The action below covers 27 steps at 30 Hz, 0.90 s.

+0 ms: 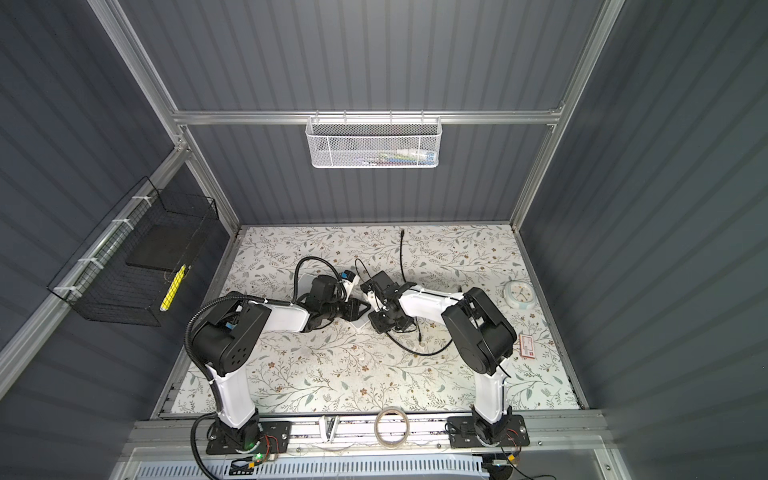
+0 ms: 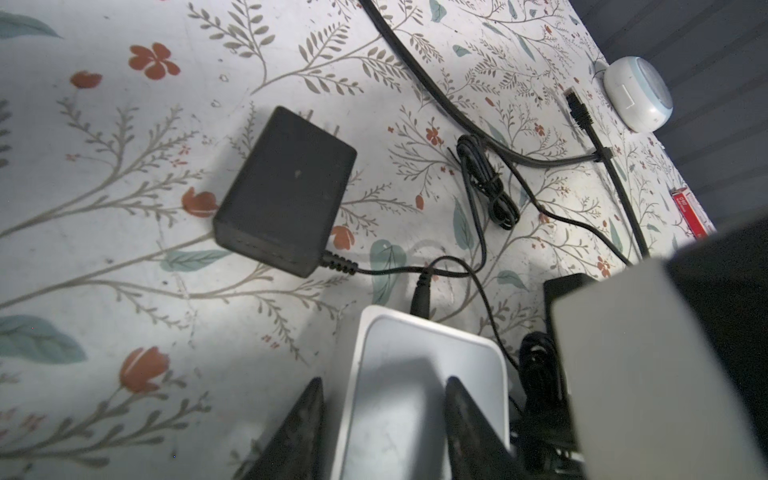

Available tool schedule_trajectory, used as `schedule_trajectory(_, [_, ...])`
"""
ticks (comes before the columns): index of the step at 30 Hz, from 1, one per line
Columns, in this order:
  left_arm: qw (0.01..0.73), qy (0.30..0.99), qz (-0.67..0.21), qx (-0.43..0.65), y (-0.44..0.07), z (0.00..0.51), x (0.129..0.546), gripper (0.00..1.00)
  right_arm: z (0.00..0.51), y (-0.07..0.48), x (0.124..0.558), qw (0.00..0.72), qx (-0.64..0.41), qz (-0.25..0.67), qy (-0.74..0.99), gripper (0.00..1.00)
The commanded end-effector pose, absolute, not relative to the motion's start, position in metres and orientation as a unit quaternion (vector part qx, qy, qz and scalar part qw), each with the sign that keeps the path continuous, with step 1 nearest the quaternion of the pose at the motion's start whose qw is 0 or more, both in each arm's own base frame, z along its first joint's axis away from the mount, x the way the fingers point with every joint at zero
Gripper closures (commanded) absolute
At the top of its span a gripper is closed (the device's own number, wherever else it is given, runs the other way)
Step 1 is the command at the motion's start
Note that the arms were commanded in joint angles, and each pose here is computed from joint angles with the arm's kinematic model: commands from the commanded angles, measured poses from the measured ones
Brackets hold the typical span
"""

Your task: Insert the plug into the switch port

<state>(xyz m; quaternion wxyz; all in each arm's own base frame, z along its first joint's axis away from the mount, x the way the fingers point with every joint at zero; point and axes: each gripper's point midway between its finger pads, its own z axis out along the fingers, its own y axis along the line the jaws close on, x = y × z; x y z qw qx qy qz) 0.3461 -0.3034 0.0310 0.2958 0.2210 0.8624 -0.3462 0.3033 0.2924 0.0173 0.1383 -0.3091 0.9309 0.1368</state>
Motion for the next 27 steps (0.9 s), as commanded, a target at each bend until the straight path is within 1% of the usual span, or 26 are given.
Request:
schedule_trajectory(1, [-0.018,0.854,-0.438,0.28,-0.328,-0.022,0.174,0.54,0.062,0.351,0.386,0.337,-0.318,0.172,0.87,1.0])
schedule_trajectory(4, [-0.022,0.855,-0.436,0.279,-0.328,-0.025,0.173,0.54,0.067,0.352,0.39,0.342,-0.315,0.169,0.869,1.0])
schedule_trajectory(8, [-0.021,0.857,-0.433,0.278,-0.327,-0.026,0.174,0.55,0.081,0.364,0.392,0.346,-0.298,0.206,0.865,1.0])
schedule_trajectory(12, [-0.019,0.866,-0.416,0.276,-0.322,-0.031,0.175,0.56,0.076,0.363,0.39,0.342,-0.297,0.205,0.868,1.0])
schedule_trajectory(16, [-0.003,0.88,-0.395,0.265,-0.316,-0.035,0.186,0.56,0.071,0.355,0.383,0.334,-0.293,0.199,0.873,1.0])
schedule_trajectory(22, [0.035,0.89,-0.389,0.236,-0.303,-0.023,0.209,0.52,0.064,0.346,0.37,0.324,-0.282,0.203,0.88,1.0])
schedule_trajectory(24, [0.051,0.894,-0.384,0.226,-0.295,-0.016,0.218,0.49,0.062,0.344,0.366,0.322,-0.278,0.204,0.882,1.0])
schedule_trajectory(27, [0.079,0.899,-0.375,0.21,-0.281,0.0,0.233,0.4,0.065,0.343,0.36,0.322,-0.278,0.208,0.881,1.0])
